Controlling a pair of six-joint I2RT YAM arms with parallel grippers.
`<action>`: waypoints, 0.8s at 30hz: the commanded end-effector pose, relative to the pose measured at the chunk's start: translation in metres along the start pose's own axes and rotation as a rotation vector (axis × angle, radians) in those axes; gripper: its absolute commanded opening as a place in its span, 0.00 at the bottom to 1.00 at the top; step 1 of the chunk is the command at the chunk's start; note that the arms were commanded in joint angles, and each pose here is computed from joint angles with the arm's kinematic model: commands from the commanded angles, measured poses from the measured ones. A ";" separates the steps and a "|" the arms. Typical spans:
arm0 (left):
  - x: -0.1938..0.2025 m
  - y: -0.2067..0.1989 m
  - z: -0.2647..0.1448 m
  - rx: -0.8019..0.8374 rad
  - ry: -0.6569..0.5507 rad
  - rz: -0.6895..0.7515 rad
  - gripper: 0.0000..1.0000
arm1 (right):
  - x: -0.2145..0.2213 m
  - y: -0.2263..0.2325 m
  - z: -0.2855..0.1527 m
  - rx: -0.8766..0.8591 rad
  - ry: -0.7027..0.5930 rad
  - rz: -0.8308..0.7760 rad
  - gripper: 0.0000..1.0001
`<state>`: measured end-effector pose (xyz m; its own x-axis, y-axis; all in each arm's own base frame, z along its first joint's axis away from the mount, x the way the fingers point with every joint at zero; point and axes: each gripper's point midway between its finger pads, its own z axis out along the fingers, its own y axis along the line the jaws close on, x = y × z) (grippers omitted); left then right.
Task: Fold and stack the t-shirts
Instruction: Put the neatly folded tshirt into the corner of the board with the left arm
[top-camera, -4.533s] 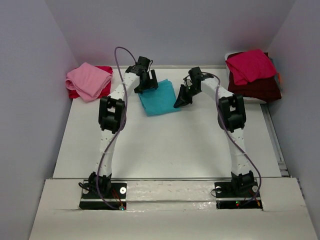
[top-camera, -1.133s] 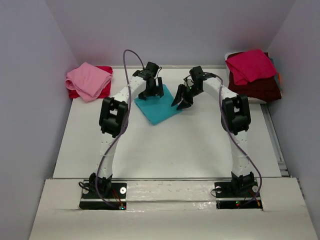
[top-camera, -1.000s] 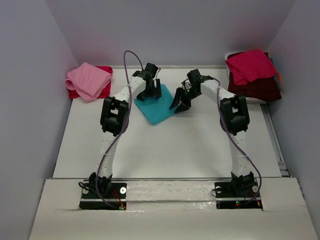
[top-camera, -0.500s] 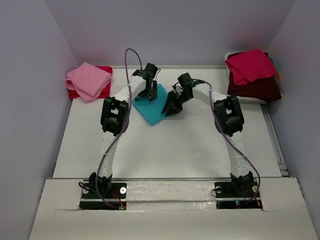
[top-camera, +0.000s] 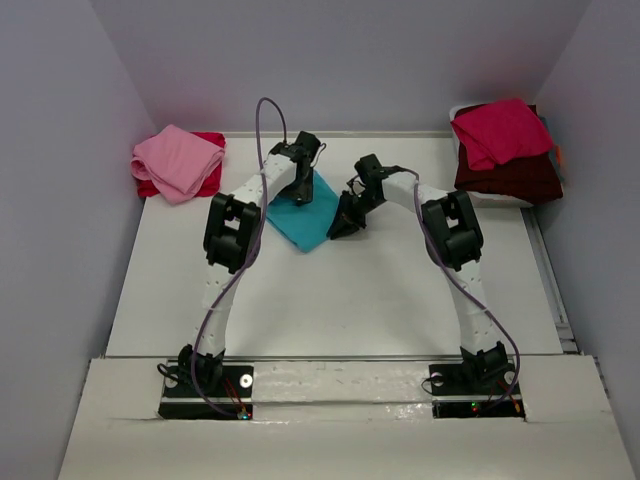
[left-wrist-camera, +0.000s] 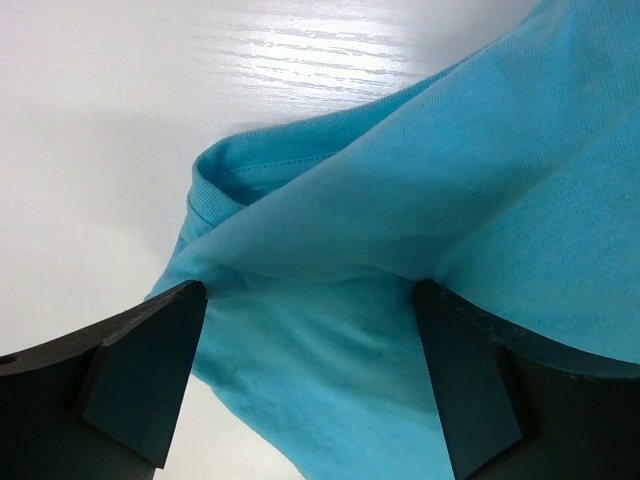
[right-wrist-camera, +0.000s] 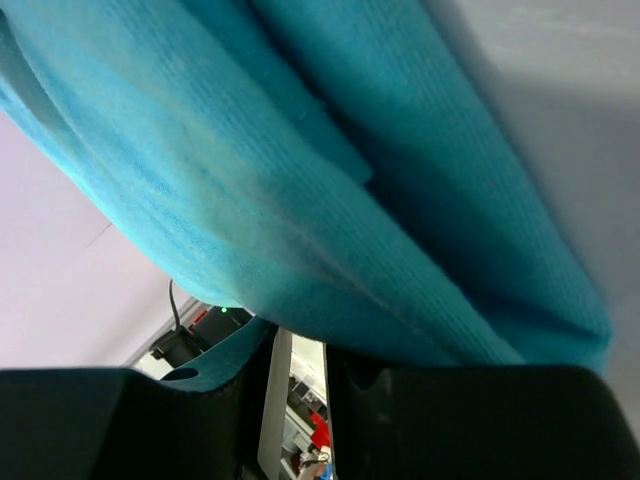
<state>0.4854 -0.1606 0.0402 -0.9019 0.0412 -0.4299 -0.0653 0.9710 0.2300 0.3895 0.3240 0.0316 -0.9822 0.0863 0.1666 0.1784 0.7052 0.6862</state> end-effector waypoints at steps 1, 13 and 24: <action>0.048 0.019 0.011 -0.103 0.138 0.099 0.99 | -0.005 -0.009 0.000 0.080 -0.032 0.020 0.23; 0.095 0.015 0.006 -0.105 0.212 0.153 0.99 | -0.008 -0.022 -0.020 0.151 -0.069 0.060 0.20; 0.116 -0.001 -0.026 0.000 0.229 0.154 0.99 | -0.018 -0.041 -0.061 0.204 -0.147 0.092 0.19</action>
<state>0.4345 -0.1667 0.0374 -0.9077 0.0947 -0.4088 -0.0208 0.9629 0.2691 0.3938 0.2818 0.0277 -0.9629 0.1989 0.1824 0.2680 0.7850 0.5585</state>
